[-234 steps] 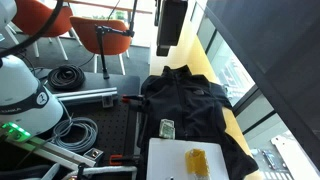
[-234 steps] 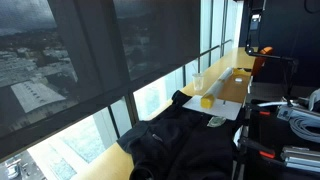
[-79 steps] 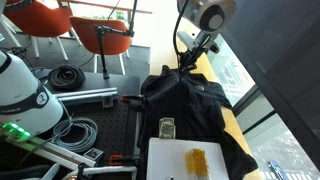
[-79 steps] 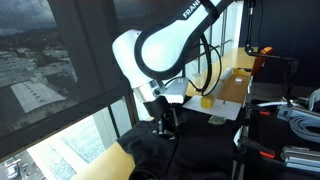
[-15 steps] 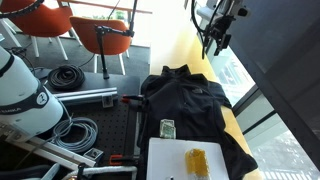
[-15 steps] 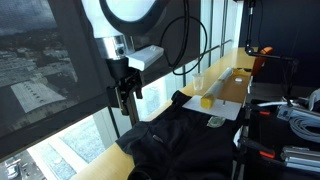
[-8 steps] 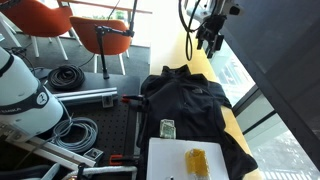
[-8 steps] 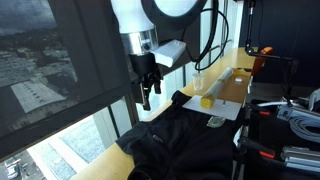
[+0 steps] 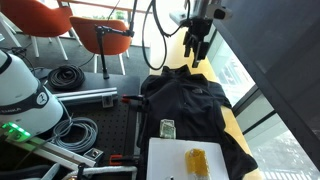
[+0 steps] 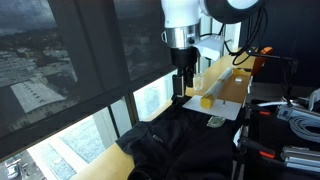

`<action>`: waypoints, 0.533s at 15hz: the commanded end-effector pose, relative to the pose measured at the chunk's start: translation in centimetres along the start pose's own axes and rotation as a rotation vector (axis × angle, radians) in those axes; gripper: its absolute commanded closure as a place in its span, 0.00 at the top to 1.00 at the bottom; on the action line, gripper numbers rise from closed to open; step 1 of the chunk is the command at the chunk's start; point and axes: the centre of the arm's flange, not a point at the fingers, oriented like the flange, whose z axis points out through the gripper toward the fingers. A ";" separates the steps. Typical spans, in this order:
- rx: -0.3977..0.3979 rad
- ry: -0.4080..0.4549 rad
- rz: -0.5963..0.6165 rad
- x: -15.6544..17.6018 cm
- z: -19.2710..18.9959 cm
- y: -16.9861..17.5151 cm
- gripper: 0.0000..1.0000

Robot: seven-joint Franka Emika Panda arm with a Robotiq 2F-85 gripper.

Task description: Zip closed the jersey

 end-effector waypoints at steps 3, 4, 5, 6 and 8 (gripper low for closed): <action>0.105 0.089 0.001 -9.4 1.1 8.2 1.00; 0.113 0.096 0.006 -10.5 1.3 9.9 1.00; 0.125 0.105 0.006 -11.9 1.8 11.6 1.00; 0.088 0.068 0.017 -7.7 2.3 8.3 1.00; 0.098 0.078 0.019 -10.0 2.9 10.6 1.00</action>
